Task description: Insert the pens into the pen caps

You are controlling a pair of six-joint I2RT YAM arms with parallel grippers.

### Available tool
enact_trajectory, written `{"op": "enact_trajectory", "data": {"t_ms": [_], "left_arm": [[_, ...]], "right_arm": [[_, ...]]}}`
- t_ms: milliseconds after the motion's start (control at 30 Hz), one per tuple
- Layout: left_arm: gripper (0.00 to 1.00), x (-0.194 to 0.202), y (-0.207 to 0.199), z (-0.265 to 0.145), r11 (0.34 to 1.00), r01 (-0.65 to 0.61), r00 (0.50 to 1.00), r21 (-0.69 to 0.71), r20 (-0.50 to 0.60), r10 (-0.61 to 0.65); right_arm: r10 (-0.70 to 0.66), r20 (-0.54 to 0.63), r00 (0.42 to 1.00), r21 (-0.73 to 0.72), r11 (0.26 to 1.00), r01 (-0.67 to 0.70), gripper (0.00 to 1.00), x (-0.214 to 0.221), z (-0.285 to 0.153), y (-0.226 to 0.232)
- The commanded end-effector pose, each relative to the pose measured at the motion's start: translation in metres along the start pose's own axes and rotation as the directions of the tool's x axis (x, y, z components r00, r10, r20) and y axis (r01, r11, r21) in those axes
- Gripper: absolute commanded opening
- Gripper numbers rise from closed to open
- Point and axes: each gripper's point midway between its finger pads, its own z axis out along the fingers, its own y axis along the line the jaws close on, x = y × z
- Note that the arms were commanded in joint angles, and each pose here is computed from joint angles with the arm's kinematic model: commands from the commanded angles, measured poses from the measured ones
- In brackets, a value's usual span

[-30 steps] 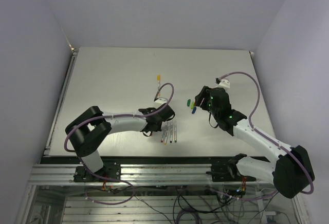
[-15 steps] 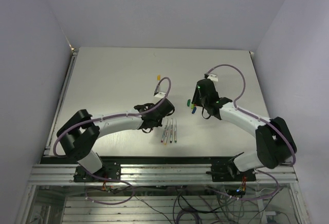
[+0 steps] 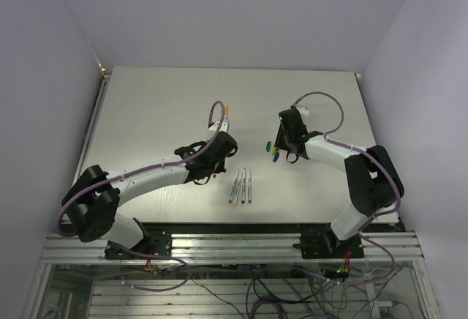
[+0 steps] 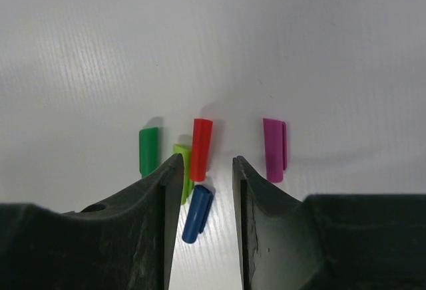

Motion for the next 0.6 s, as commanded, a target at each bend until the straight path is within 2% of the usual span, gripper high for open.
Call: {"op": "enact_trajectory", "data": {"t_ms": [0, 567], "left_arm": [[0.07, -0.013, 0.000, -0.006, 0.999, 0.036, 0.998, 0.030, 0.044, -0.037], [0.07, -0.007, 0.001, -0.003, 0.998, 0.044, 0.999, 0.043, 0.016, -0.045]], "right_arm": [[0.031, 0.027, 0.999, -0.041, 0.999, -0.030, 0.35, -0.017, 0.008, 0.015], [0.023, 0.022, 1.000, 0.012, 1.000, -0.023, 0.35, -0.014, 0.025, 0.010]]}}
